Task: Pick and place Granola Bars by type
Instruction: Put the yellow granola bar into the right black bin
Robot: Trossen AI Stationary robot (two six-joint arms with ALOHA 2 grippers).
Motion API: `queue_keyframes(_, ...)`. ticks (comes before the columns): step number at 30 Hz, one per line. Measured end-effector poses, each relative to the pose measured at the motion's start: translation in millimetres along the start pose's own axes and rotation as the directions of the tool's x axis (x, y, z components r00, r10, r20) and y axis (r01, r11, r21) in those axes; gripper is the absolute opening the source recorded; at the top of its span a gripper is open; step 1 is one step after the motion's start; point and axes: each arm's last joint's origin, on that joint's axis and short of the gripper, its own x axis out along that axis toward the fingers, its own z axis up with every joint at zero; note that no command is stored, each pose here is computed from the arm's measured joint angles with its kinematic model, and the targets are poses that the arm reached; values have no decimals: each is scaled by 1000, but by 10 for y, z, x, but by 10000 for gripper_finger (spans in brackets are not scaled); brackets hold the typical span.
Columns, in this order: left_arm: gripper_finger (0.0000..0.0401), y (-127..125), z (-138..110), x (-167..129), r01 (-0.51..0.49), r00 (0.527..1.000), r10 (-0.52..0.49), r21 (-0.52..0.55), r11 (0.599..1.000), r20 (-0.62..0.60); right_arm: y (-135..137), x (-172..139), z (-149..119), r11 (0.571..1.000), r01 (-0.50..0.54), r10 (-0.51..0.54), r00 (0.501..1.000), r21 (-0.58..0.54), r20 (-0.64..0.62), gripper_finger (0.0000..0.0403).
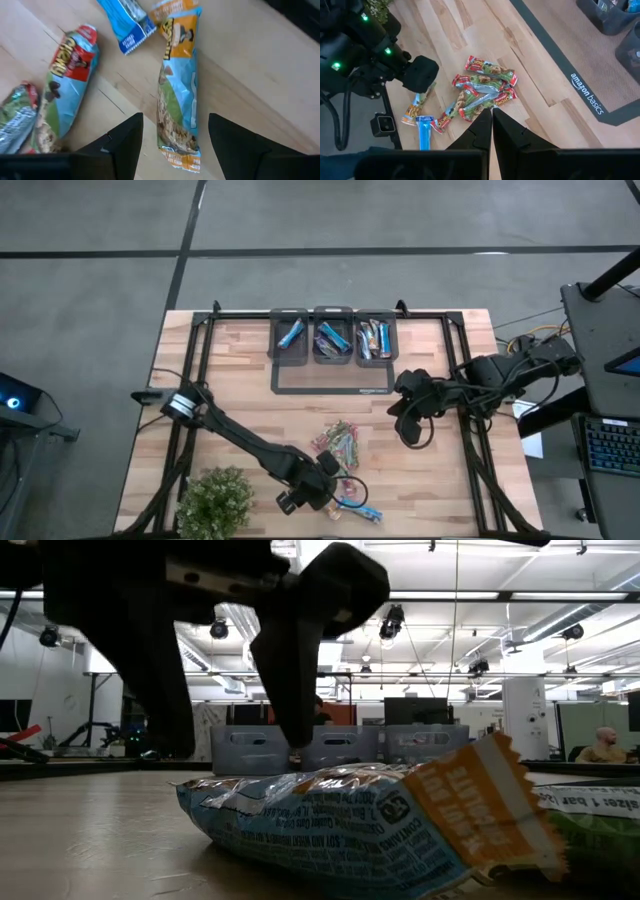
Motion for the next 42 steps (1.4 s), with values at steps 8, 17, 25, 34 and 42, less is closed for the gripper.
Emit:
queue_keyframes(8, 209, -6, -35, 91, 0, 999, 0, -1, 1000, -39, -29, 64, -43, 1000, 23, -23, 1000, 6, -17, 8)
queue_keyframes(17, 209, -7, -89, 128, -8, 998, 8, -5, 1000, -63, -37, 83, -55, 999, 29, -28, 999, 20, -22, 8)
queue_keyframes(25, 209, -30, -184, 197, 2, 995, -4, -23, 1000, -96, -37, 83, -53, 999, 32, -32, 999, 23, -16, 8)
queue_keyframes(34, 209, -28, -157, 195, 23, 998, -26, -41, 999, -63, -38, 83, -50, 999, 38, -38, 999, 26, -5, 8)
queue_keyframes(42, 209, -30, -140, 200, 42, 998, -44, -58, 997, -34, -38, 83, -49, 999, 38, -38, 999, 26, -5, 8)
